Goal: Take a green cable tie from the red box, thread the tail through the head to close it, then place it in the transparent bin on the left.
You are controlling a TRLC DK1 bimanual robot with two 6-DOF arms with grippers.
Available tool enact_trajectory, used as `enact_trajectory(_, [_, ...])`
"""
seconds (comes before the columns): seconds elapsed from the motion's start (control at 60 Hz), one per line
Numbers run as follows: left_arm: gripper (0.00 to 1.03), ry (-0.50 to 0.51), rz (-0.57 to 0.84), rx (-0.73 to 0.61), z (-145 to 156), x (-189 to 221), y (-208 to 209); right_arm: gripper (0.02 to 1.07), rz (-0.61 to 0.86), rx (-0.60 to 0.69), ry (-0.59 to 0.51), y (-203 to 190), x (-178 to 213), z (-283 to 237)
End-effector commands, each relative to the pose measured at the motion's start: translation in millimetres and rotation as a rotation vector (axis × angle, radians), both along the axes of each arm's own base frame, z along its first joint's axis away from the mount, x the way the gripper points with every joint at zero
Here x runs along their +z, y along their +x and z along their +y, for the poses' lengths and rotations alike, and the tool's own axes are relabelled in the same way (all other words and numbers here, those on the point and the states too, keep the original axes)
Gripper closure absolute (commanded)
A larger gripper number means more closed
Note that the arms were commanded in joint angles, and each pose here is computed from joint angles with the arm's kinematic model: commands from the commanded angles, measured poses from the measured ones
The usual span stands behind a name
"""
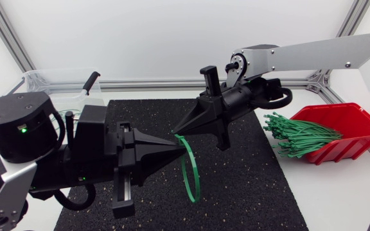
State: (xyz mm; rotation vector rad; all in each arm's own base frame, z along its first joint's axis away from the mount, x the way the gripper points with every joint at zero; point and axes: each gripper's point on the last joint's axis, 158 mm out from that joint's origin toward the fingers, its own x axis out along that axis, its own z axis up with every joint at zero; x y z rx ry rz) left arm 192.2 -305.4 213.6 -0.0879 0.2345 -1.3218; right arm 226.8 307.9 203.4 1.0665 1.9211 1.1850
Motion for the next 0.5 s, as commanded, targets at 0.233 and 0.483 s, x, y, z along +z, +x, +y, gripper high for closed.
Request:
enact_trajectory(0.233, [0.99,0.034,0.071,0.124,26.1,14.3,48.5,0.19,-0.006,-0.013,-0.027,-13.3,20.3,-13.5])
enact_trajectory(0.483, [0.99,0.174,0.132,0.355,91.8,1.2,96.6,0.06,-0.087,-0.054,-0.188,14.5,-19.5,-49.9])
